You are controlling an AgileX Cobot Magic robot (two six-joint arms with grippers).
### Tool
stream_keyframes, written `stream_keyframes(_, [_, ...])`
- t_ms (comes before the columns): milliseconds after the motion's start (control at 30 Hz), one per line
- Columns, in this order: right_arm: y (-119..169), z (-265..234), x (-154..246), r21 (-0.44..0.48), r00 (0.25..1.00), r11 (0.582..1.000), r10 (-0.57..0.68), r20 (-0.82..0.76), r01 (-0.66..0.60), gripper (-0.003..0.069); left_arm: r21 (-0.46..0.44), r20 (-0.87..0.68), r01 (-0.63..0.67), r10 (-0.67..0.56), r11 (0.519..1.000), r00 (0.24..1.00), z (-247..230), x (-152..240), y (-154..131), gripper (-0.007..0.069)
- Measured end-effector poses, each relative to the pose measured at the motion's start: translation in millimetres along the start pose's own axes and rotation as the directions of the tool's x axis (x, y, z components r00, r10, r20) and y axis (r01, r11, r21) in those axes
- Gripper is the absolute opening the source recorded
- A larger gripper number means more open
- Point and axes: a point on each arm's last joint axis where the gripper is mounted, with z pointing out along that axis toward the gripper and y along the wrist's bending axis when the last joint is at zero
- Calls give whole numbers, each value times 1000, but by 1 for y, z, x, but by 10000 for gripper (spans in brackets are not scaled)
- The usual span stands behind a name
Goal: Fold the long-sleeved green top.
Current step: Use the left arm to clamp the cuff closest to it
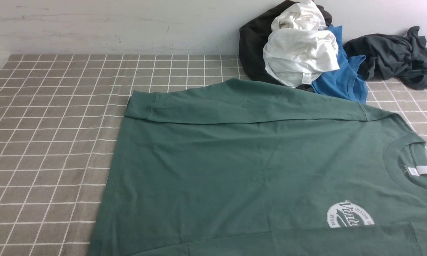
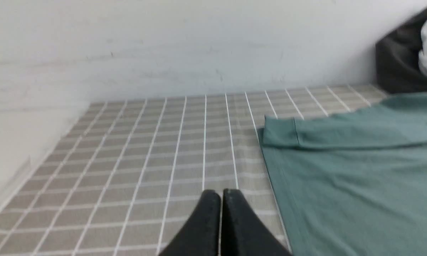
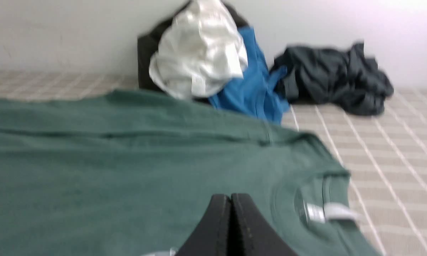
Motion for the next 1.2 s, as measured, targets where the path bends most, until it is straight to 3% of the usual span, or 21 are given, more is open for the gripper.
stream_keyframes(33, [0,0,-5,159,999,987,-15,40,8,-14,-4,19,-2,2,1000,1000,0,-2,0,-8])
stream_keyframes(67, [1,0,-8,-8,996,1000,2,90,-1,-14,-9,43,-4,4,1000,999,0,-4,1,-8])
stream_keyframes(300, [4,-9,-40,-75,899,995,90,430,-63,-14,-46,247,41,-28,998,969,-3,-22,5,-8])
stream_keyframes(367, [4,-13,-46,-104,856,990,133,499,-94,-14,-18,354,182,-164,983,921,-6,-31,7,-8])
stream_keyframes(467, [3,-17,-55,-130,808,984,172,564,-119,-14,48,441,293,-283,955,852,-11,-46,8,-8])
stream_keyframes(567, [1,-23,-78,-125,789,985,171,590,-120,-14,84,466,252,-262,964,845,-16,-79,4,-8])
stream_keyframes(667, [-2,-26,-116,-87,818,991,129,560,-97,-14,56,407,142,-153,988,900,-16,-125,0,-8])
stream_keyframes(767, [-6,-11,-147,-21,918,999,48,394,-43,-14,-10,225,43,-40,999,974,5,-156,1,-8])
stream_keyframes(900, [-9,17,-152,10,987,999,30,157,-32,-14,-49,-62,52,-55,997,997,37,-147,4,-8])
stream_keyframes(933, [-10,32,-145,21,999,999,39,8,-39,-14,-62,-228,77,-89,995,970,50,-133,3,-8])
stream_keyframes(1000, [-9,53,-124,34,964,997,77,-256,-71,-14,-65,-479,110,-128,992,868,65,-107,-1,-8])
stream_keyframes(1067, [-6,68,-96,34,848,995,97,-520,-93,-13,-29,-721,131,-112,991,684,75,-79,-10,-8])
stream_keyframes(1100, [-5,71,-92,32,826,995,100,-554,-99,-13,-21,-731,125,-100,992,675,74,-78,-11,-7])
stream_keyframes(1133, [-1,77,-74,1,710,995,69,-701,-96,-13,27,-842,143,-55,989,537,80,-61,-19,-5])
stream_keyframes(1200, [5,86,-58,-66,597,993,6,-802,-99,-13,97,-917,188,15,977,398,85,-46,-31,8])
